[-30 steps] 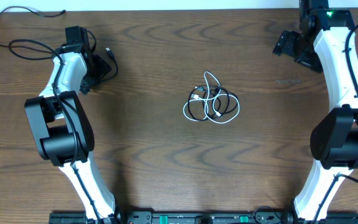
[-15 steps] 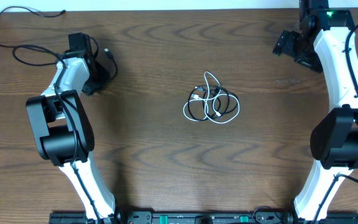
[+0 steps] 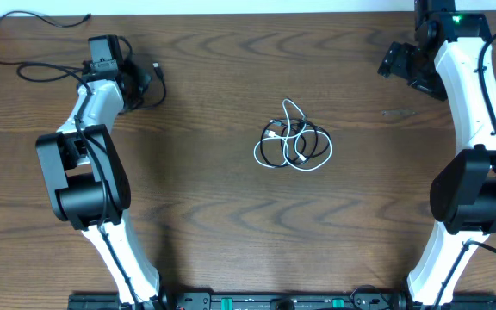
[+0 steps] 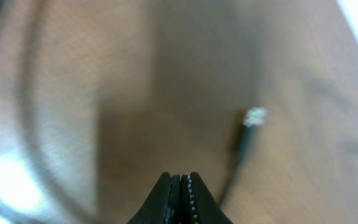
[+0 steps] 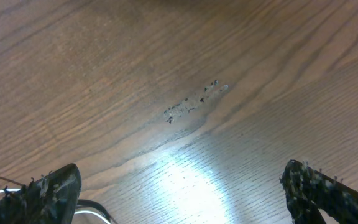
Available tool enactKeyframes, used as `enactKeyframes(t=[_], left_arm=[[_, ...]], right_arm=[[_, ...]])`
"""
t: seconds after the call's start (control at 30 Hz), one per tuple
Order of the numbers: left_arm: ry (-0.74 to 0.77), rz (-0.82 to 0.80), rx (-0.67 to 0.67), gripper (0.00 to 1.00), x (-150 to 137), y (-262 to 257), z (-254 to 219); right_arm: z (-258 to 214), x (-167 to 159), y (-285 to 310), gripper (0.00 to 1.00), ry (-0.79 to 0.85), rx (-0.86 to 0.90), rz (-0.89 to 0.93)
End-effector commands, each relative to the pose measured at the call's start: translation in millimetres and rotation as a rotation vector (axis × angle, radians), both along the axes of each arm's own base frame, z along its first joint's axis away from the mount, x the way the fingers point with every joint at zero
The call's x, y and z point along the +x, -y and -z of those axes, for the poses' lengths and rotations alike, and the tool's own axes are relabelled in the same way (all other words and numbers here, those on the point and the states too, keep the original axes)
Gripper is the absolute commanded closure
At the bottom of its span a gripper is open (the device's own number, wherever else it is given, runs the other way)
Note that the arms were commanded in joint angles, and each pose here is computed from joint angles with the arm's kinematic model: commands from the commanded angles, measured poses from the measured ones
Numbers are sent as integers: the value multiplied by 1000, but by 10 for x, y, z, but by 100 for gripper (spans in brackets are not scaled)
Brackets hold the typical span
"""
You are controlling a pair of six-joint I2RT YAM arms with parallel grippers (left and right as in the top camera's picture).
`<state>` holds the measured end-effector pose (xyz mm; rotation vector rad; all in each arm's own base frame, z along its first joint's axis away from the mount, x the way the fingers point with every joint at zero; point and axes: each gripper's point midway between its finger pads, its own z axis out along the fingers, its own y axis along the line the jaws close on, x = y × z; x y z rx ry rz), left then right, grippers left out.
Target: Untangle cables
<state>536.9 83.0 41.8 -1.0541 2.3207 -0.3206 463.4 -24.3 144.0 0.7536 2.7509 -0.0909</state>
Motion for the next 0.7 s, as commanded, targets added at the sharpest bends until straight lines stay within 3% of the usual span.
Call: enactKeyframes(t=[0.0, 0.03, 0.07, 0.13, 0.27, 0.43, 0.67], left_arm=[[66, 69, -113, 92, 129, 207, -46], [68, 67, -108, 92, 134, 198, -48], [64, 62, -102, 85, 128, 183, -41], [42, 52, -70, 50, 81, 93, -6], [-26, -26, -18, 18, -77, -191, 85], [-36, -76, -18, 16, -184, -473, -12], [58, -9, 72, 9, -171, -558, -688]], right_arm=[[18, 3, 55, 1, -6, -14, 4], [18, 3, 55, 1, -6, -14, 4], [18, 3, 55, 1, -6, -14, 4], [18, 3, 53, 1, -6, -14, 4], [18, 3, 55, 1, -6, -14, 4], [18, 3, 53, 1, -6, -14, 4], [18, 3, 55, 1, -6, -14, 4]])
